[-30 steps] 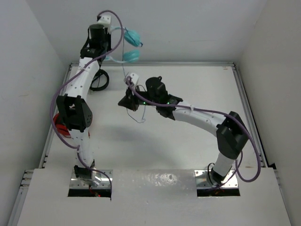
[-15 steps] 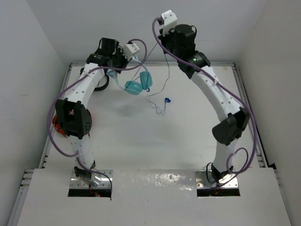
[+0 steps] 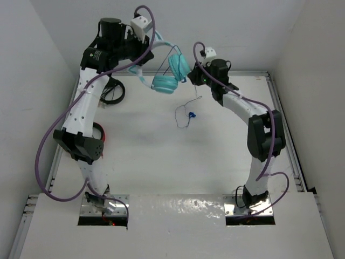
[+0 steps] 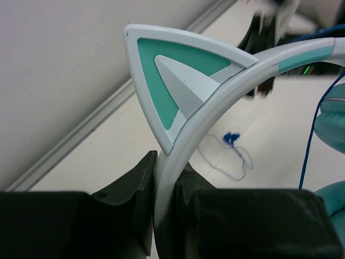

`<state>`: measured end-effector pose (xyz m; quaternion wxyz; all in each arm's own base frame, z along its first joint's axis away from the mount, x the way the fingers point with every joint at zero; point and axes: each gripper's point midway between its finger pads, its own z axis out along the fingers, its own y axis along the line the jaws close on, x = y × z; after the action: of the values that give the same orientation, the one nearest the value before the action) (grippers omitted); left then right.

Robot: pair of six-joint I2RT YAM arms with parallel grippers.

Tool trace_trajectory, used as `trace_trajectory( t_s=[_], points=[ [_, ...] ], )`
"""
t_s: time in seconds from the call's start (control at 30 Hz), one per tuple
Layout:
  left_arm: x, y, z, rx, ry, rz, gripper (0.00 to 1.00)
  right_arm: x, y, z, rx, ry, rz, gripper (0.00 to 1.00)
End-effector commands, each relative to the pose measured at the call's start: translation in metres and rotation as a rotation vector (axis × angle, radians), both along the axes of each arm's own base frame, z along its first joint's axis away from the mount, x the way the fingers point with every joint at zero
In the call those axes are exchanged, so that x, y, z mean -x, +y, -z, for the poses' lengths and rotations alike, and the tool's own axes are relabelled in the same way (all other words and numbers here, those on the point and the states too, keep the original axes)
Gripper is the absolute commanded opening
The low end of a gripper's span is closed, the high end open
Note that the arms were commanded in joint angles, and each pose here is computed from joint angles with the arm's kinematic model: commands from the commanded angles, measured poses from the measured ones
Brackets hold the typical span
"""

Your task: Wrap the headphones

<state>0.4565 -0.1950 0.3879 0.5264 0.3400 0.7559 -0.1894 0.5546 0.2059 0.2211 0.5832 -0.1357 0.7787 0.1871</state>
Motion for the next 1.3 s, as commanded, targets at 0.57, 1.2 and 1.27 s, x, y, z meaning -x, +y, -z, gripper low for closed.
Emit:
trace_trajectory(
  t_s=[0.57,1.2,1.27],
  points=[
    [0.019,0.01,-0.177,0.56,-0.157,-0.088,0.0,-0.02,0.144,0.032,-0.251,-0.102,-0.162,0.56],
    [-0.118,0.127,-0.046,0.395,-0.128,-0.712,0.0,0.229,0.218,0.014,-0.048,-0.019,-0.854,0.0],
    [-0.138,0.14,-0.016,0.287,-0.14,-0.762,0.0,0.265,0.226,0.015,0.022,0.041,-0.976,0.0]
  ],
)
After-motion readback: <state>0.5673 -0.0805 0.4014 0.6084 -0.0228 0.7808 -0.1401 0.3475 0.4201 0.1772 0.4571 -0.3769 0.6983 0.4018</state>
